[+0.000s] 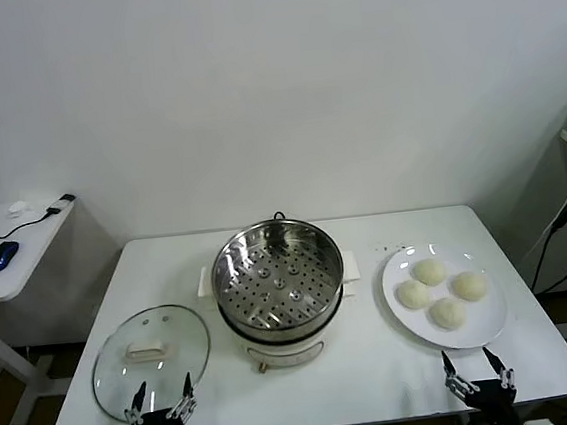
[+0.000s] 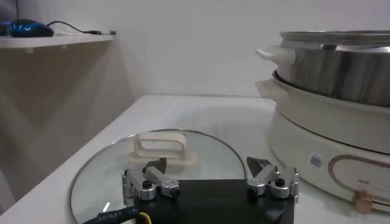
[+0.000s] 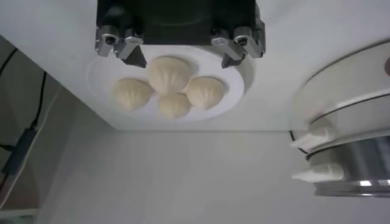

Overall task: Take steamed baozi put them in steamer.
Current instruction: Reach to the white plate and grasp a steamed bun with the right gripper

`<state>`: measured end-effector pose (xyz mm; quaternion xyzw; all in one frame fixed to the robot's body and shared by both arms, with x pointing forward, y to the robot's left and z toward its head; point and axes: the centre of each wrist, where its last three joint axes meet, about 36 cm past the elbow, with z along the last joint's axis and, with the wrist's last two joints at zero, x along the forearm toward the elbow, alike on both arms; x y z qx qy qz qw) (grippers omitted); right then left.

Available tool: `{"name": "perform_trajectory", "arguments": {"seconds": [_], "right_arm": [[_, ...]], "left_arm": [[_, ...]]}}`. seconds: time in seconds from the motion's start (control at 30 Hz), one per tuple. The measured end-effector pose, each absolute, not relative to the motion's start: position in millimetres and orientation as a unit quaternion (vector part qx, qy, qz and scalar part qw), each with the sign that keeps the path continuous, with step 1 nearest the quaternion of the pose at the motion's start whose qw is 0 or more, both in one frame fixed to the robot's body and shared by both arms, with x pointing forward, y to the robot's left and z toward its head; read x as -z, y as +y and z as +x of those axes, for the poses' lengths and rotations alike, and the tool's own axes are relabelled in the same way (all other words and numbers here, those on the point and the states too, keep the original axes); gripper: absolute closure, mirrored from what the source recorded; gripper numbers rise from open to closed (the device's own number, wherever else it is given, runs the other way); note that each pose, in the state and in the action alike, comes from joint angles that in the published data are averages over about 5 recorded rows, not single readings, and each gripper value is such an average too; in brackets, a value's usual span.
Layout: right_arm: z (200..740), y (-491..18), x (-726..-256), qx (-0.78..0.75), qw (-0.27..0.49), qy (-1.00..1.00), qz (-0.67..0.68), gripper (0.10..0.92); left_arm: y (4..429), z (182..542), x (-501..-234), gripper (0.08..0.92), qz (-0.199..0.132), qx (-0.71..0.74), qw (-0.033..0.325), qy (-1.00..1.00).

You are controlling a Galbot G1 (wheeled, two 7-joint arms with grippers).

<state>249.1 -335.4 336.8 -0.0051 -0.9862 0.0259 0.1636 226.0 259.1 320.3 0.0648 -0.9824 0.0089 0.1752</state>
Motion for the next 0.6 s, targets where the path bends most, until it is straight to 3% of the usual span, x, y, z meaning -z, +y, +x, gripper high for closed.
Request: {"name": "perform_trajectory", "arguments": {"seconds": [0.17,0.6], "right_arm": [[288,-352,-353,-0.051,0.154,-0.987,0.002,0.2],[472,-419,-434,-0.248,0.156,-0.946,0.139,0.2]], "left_arm": [[258,227,-322,0.177,0.062,-0.009,0.173,-0.983],[256,229,-323,0.177,0.056,-0.009,0.164,-0.985]]}}
